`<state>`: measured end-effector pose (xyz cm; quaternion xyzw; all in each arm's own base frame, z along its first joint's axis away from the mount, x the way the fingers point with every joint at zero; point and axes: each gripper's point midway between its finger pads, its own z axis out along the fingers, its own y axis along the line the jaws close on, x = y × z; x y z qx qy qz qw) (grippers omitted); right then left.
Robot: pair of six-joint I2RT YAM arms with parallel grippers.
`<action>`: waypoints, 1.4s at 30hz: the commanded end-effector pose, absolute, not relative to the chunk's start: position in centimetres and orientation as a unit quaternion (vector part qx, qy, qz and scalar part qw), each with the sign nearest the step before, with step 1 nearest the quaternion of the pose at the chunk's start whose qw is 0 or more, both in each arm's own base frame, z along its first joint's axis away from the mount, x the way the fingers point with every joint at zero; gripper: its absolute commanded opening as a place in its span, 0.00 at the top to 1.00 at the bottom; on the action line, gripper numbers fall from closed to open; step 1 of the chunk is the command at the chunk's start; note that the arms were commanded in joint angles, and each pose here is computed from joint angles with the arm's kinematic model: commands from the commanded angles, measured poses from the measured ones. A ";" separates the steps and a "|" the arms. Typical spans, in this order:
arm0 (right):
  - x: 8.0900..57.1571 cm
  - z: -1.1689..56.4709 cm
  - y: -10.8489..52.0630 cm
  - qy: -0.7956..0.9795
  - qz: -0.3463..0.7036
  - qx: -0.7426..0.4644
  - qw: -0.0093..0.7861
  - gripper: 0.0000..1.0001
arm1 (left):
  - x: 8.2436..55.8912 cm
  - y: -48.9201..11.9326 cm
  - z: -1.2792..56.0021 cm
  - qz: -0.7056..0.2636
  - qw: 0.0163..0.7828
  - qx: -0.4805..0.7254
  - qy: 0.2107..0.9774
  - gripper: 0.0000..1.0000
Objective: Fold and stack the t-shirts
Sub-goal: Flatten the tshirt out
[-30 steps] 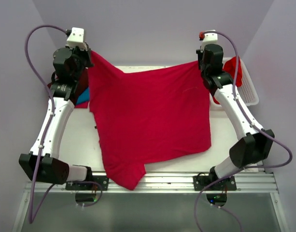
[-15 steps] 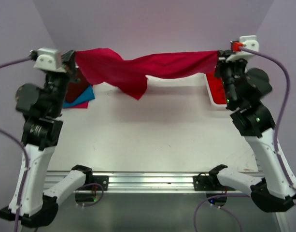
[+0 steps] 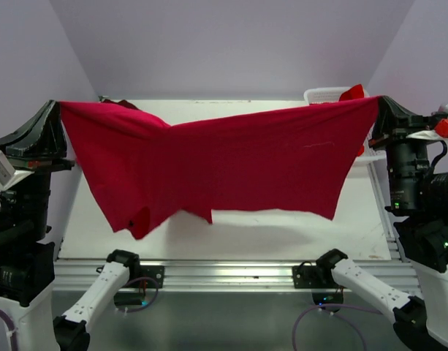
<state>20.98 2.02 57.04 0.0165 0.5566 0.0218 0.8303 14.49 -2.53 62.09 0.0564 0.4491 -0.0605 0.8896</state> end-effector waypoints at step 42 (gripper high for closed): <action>59.1 13.7 2.3 0.848 -0.210 0.050 0.484 1.00 | 59.2 -2.6 17.5 0.014 0.597 0.001 0.802 1.00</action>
